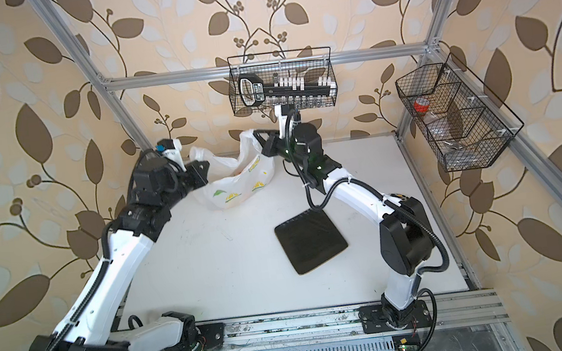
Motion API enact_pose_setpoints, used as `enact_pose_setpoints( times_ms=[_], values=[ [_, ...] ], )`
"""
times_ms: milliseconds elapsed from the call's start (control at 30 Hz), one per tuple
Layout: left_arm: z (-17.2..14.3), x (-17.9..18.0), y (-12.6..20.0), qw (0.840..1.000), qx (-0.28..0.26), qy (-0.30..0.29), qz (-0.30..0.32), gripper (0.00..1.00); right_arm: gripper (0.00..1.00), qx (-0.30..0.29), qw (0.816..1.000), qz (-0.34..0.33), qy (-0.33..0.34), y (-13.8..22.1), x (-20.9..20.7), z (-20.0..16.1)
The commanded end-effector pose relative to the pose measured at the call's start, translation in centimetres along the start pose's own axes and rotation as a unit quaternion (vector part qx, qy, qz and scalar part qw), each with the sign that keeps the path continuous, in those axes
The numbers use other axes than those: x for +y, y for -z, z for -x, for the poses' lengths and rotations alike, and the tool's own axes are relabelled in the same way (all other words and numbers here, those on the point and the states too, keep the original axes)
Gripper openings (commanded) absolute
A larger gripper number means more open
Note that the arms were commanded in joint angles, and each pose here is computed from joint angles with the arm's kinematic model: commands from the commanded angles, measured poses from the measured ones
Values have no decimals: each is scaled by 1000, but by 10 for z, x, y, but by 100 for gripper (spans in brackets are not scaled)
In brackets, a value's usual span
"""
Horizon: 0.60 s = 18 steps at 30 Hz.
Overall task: Take fruits out of the plastic bag
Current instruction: Shake the plastic bag at the top-center of the table.
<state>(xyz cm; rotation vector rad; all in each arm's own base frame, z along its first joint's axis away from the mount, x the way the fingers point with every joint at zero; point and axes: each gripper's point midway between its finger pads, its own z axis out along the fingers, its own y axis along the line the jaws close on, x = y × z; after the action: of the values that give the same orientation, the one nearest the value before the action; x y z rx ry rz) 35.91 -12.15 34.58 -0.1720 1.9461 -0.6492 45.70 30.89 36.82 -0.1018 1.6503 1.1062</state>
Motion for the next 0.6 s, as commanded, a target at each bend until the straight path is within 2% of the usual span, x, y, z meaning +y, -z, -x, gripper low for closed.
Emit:
enact_pose_setpoints(
  times_ms=[0, 167, 300, 333, 400, 467, 500, 567],
  values=[
    [-23, -35, 34, 997, -25, 29, -73, 0, 0, -17, 999, -42, 12, 43, -13, -10],
    [-113, -47, 48, 990, 72, 35, -115, 0, 0, 35, 984, -173, -12, 104, -77, -76],
    [-162, -45, 53, 982, 132, 39, -127, 0, 1, 56, 970, -235, -16, 142, -104, -106],
    [-170, -42, 53, 981, 143, 43, -124, 0, 11, 61, 968, -244, -12, 148, -106, -107],
    [-179, -37, 53, 980, 158, 50, -113, 0, 40, 67, 967, -245, 4, 158, -100, -103],
    [-182, -31, 53, 980, 159, 58, -102, 0, 59, 65, 970, -232, 23, 167, -83, -90],
    [-182, -28, 53, 981, 154, 64, -96, 0, 66, 61, 972, -225, 34, 173, -73, -79],
    [-181, -23, 54, 983, 145, 74, -87, 0, 70, 51, 975, -207, 58, 185, -51, -59]
  ],
)
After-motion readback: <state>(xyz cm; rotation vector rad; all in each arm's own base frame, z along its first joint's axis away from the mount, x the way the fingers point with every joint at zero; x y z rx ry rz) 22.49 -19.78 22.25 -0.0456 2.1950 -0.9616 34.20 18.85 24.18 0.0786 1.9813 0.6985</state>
